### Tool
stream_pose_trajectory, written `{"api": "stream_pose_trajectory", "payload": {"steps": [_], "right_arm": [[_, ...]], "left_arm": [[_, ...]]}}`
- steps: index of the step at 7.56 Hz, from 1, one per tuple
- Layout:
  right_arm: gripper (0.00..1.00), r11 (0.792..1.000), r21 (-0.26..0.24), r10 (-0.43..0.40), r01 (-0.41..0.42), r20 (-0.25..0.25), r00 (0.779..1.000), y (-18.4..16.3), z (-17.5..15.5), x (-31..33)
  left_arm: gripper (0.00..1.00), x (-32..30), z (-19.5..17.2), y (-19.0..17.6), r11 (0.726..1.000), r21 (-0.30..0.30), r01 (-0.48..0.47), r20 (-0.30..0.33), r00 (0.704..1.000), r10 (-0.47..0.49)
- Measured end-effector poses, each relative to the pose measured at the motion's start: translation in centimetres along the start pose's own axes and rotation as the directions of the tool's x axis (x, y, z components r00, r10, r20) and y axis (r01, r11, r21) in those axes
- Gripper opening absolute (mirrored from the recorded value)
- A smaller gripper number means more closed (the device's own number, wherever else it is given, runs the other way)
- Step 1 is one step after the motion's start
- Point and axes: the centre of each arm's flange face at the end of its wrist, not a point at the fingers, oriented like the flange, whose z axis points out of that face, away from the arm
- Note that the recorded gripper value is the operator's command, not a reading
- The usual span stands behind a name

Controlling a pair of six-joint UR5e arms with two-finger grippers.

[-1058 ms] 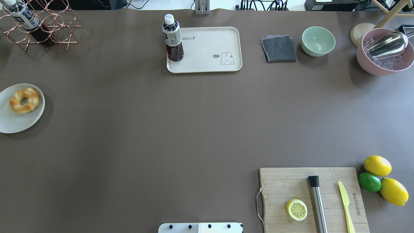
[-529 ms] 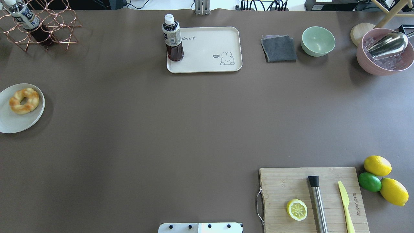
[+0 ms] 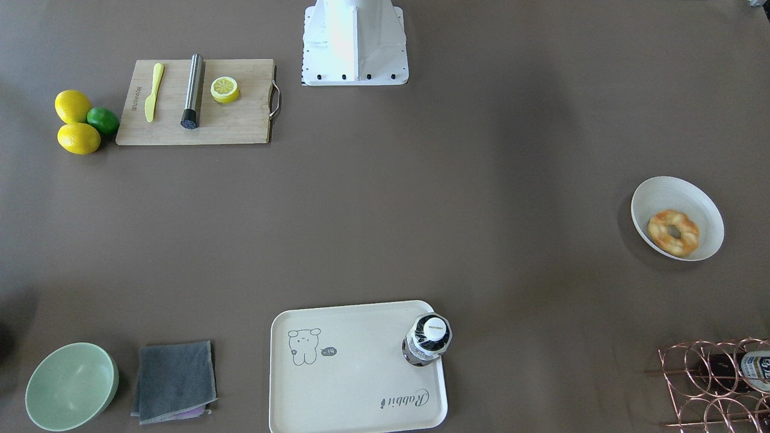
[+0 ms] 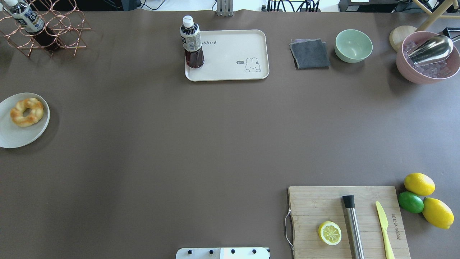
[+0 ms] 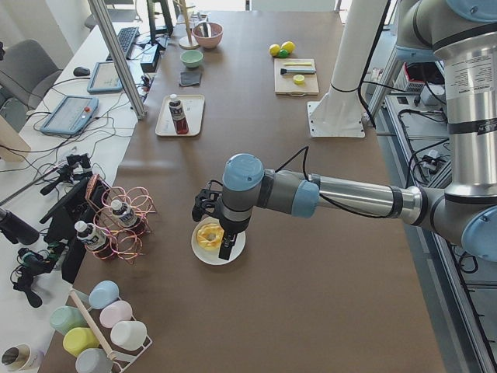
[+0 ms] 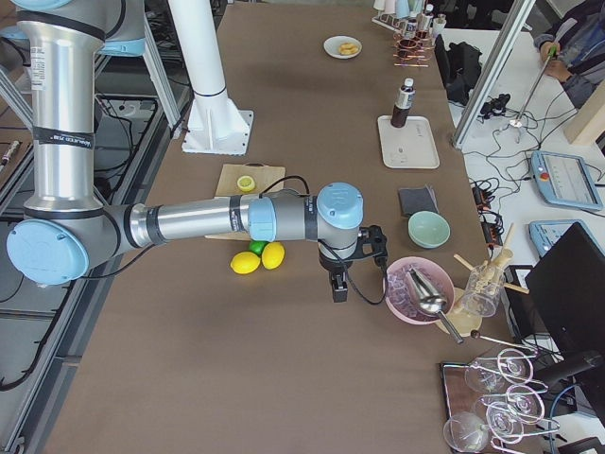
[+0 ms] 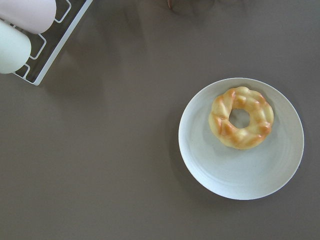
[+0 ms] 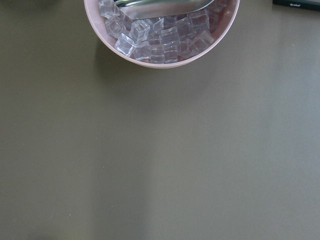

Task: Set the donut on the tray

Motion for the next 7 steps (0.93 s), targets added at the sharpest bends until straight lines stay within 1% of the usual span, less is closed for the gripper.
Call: {"api": "stream_pose_trajectory", "payload": {"steps": [2,4,5,7], "right_arm": [[1.0,1.0,0.012,-0.012,0.012,0.001,1.0,-0.2,0.8,0.8],[1.0,1.0,0.012,-0.013,0.013,0.003,1.0,-0.3,1.2,1.1],[1.0,1.0,0.011,-0.013,0.013,0.003,1.0,-0.3,1.2,1.2],[1.0,1.0,0.011,-0.013,0.013,0.002,1.0,-0.3,1.3,1.2]], "left_arm": [[0.97,0.6,2.2,-0.3,0.999,-0.044,-0.017,-0.01,1.0,0.017],[0.97,2.0,5.5,-0.7,0.995,-0.093,-0.037,-0.024,0.999,0.035],[0.97,1.4,7.8,-0.5,0.994,-0.093,-0.051,-0.031,0.998,0.048],[0.97,-0.3,12.0,-0.2,0.996,-0.071,-0.055,-0.044,0.998,0.052]]}}
